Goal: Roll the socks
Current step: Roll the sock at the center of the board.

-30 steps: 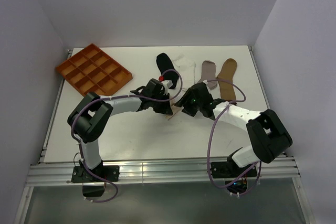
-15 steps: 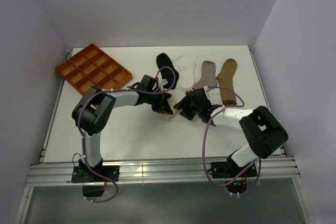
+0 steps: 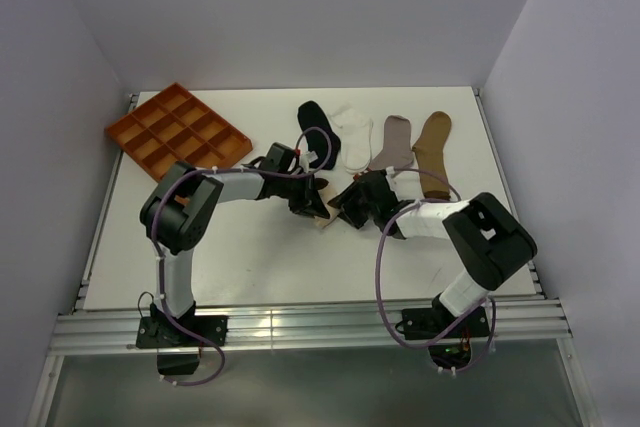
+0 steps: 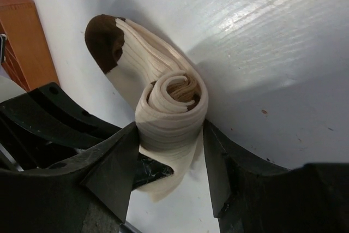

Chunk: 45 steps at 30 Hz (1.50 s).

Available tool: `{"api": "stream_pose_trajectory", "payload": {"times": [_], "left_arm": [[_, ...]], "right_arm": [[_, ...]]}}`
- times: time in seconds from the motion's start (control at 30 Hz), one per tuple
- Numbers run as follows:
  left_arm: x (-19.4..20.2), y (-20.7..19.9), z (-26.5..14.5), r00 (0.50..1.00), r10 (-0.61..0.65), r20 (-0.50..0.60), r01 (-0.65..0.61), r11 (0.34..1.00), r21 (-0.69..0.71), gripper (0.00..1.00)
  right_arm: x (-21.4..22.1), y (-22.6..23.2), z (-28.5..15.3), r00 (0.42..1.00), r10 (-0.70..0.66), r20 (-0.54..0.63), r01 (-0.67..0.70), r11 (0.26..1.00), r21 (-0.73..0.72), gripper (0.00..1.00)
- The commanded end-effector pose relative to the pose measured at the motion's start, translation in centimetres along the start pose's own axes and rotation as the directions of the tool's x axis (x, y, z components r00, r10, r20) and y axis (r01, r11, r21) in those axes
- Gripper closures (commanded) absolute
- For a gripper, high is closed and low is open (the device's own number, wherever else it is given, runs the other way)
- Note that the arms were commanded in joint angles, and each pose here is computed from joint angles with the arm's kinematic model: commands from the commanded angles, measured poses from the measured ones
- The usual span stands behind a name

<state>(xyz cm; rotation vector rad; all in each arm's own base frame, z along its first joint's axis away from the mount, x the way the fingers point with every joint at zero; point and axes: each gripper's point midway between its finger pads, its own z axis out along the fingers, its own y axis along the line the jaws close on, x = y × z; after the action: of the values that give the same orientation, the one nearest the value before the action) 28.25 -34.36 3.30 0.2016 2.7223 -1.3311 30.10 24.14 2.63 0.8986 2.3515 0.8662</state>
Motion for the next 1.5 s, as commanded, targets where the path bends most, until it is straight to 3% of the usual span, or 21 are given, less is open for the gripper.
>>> {"api": "stream_pose_trajectory", "payload": {"times": [0.0, 0.17, 0.27, 0.3, 0.37, 0.47, 0.57, 0.63, 0.73, 0.8, 0.83, 1.07, 1.13, 1.33, 1.47], "left_arm": [[3.2, 4.2, 1.2, 0.990, -0.122, -0.067, 0.115, 0.988, -0.104, 0.99], [4.7, 4.3, 1.0, 0.980, -0.181, -0.077, 0.176, 0.982, -0.069, 0.99], [4.3, 3.4, 0.7, 0.982, -0.182, -0.041, 0.182, 0.983, -0.016, 0.99], [4.9, 3.6, 0.4, 0.980, -0.195, -0.038, 0.195, 0.981, -0.018, 0.99], [5.1, 3.5, 0.0, 0.978, -0.208, -0.009, 0.208, 0.978, -0.011, 0.94], [5.1, 3.3, -1.3, 0.979, -0.199, 0.051, 0.201, 0.979, -0.035, 0.81], [3.8, 3.6, -3.2, 0.973, -0.136, 0.186, 0.160, 0.980, -0.117, 0.66], [2.7, 4.8, -4.5, 0.952, -0.061, 0.299, 0.137, 0.961, -0.241, 0.59], [0.5, 4.6, -7.4, 0.886, 0.097, 0.453, 0.095, 0.919, -0.383, 0.52], [0.5, 2.7, -8.2, 0.854, 0.194, 0.483, 0.037, 0.903, -0.429, 0.49], [-0.4, 3.1, -9.2, 0.811, 0.266, 0.522, 0.039, 0.865, -0.501, 0.47], [-0.5, -3.3, -9.1, 0.604, 0.583, 0.544, -0.160, 0.757, -0.633, 0.42], [-0.7, -3.9, -8.9, 0.570, 0.630, 0.527, -0.190, 0.725, -0.662, 0.41], [-1.3, -4.5, -7.3, 0.497, 0.723, 0.479, -0.248, 0.648, -0.720, 0.38], [-1.4, -3.7, -5.7, 0.500, 0.749, 0.434, -0.272, 0.612, -0.742, 0.38]], "right_arm": [[0.9, -1.8, 1.0, 0.999, -0.031, -0.014, 0.032, 0.996, 0.083, 0.43], [1.3, -2.6, 2.4, 0.988, -0.133, -0.075, 0.145, 0.972, 0.185, 0.58], [2.1, -3.3, 2.8, 0.974, -0.166, -0.152, 0.198, 0.953, 0.228, 0.77], [2.4, -4.1, 2.7, 0.969, -0.172, -0.177, 0.215, 0.941, 0.261, 0.91], [2.1, -3.3, 2.8, 0.957, -0.217, -0.191, 0.263, 0.929, 0.260, 0.99], [1.7, -3.0, 2.6, 0.937, -0.274, -0.218, 0.331, 0.897, 0.292, 1.00], [1.5, -2.6, 2.4, 0.923, -0.300, -0.243, 0.366, 0.879, 0.304, 1.00], [1.6, -2.4, 2.5, 0.915, -0.308, -0.261, 0.380, 0.874, 0.303, 1.00], [1.9, -2.1, 2.4, 0.908, -0.312, -0.279, 0.392, 0.869, 0.302, 1.00], [2.0, -2.2, 2.4, 0.904, -0.313, -0.291, 0.398, 0.866, 0.304, 1.00], [2.0, -2.0, 2.4, 0.903, -0.316, -0.292, 0.400, 0.867, 0.298, 1.00], [2.6, -2.0, 2.5, 0.892, -0.312, -0.329, 0.409, 0.866, 0.288, 1.00], [2.8, -1.8, 2.5, 0.892, -0.308, -0.332, 0.404, 0.871, 0.279, 1.00], [2.9, -1.5, 2.4, 0.893, -0.301, -0.335, 0.397, 0.877, 0.270, 1.00], [3.1, -1.3, 2.4, 0.892, -0.295, -0.344, 0.391, 0.884, 0.258, 1.00]]}}
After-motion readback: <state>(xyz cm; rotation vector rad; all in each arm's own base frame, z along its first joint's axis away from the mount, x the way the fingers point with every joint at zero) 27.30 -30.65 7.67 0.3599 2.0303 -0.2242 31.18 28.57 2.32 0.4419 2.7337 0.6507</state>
